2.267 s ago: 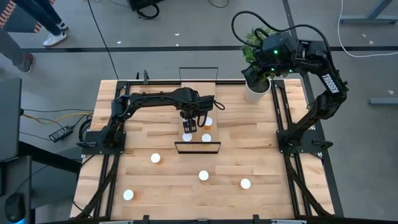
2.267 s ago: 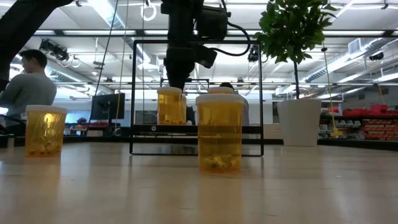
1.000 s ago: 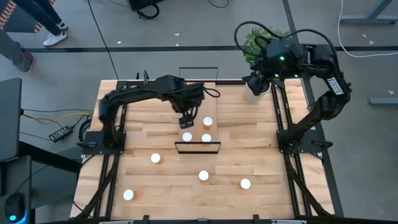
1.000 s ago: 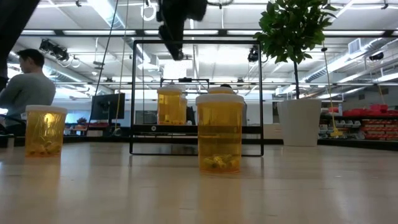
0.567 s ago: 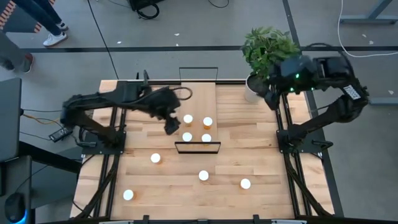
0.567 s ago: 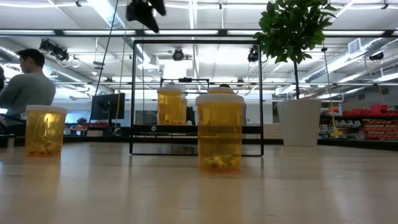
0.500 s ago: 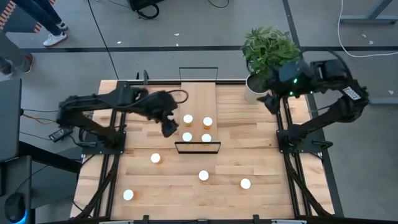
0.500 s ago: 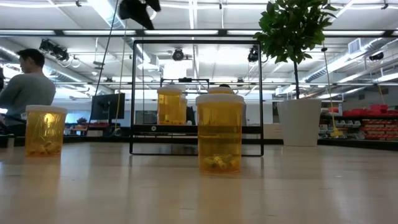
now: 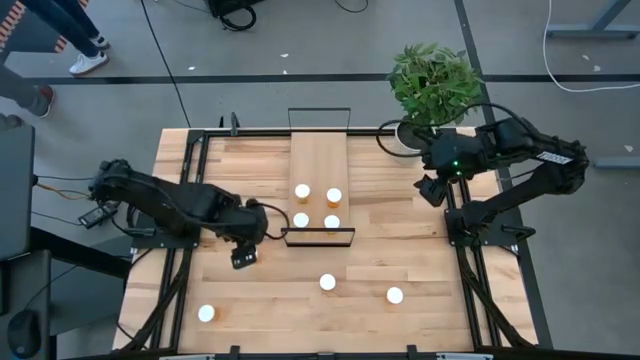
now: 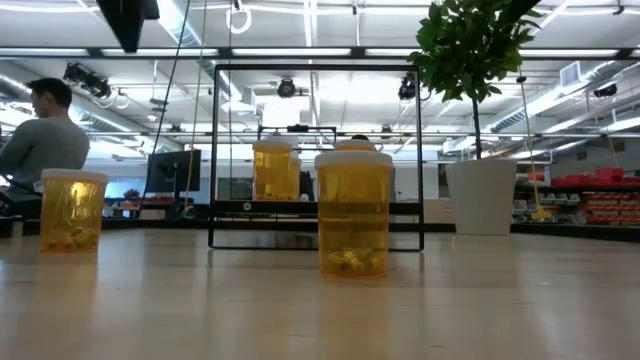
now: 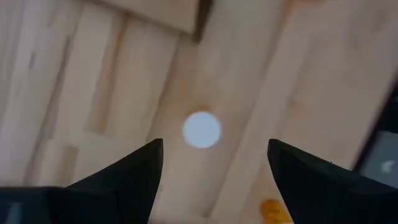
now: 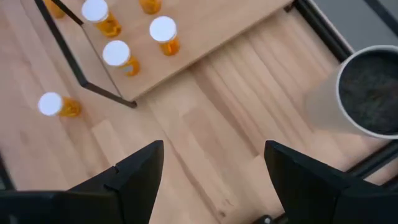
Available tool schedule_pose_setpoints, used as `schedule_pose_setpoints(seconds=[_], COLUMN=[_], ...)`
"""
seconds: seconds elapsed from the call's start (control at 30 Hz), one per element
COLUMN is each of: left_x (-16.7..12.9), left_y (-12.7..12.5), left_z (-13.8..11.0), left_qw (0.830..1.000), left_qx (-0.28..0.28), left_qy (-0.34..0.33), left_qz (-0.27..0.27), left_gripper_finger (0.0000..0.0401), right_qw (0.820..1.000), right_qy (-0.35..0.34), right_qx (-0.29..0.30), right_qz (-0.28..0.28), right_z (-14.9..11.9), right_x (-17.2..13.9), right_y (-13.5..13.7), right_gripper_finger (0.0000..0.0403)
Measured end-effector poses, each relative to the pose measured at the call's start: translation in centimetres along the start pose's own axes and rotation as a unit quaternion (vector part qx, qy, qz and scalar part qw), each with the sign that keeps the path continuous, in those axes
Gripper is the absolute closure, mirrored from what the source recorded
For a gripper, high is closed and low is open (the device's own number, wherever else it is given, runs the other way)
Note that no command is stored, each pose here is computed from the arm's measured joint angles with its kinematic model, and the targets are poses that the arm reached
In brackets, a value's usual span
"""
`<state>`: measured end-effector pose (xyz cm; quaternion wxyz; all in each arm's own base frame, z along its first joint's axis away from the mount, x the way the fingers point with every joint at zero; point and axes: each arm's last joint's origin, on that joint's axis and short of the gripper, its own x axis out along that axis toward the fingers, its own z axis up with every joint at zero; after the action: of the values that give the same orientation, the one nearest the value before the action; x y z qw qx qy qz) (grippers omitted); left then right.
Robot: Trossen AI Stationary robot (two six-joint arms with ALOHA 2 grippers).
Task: Pick and place medicine bottles onto shelf by color
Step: Put the orange pill bottle on the shelf aligned with the other orange pill bottles
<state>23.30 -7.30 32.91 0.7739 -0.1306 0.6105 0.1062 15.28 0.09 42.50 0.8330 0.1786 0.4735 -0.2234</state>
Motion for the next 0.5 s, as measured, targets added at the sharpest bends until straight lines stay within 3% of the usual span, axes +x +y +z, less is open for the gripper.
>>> schedule_pose_setpoints(seconds=[0.13, 0.3, 0.5], left_x=[1.8, 4.8, 6.8], left_y=[0.0, -0.1, -0.5], left_z=[-0.3, -1.5, -2.6], left_qw=[0.998, 0.996, 0.996], left_qx=[0.019, 0.022, 0.040], left_qy=[0.044, 0.082, 0.079], left_qz=[0.028, 0.010, 0.001], left_gripper_finger=[0.0108, 0.0108, 0.0108], right_qw=[1.000, 0.996, 0.996], right_qy=[0.014, 0.054, 0.064], right_qx=[-0.012, -0.068, -0.039], right_qz=[-0.017, -0.037, -0.049], right_z=[-0.1, -0.3, -1.2], right_x=[1.3, 3.5, 5.2], right_y=[0.8, 2.0, 2.5], right_gripper_finger=[0.0116, 0.0116, 0.0116])
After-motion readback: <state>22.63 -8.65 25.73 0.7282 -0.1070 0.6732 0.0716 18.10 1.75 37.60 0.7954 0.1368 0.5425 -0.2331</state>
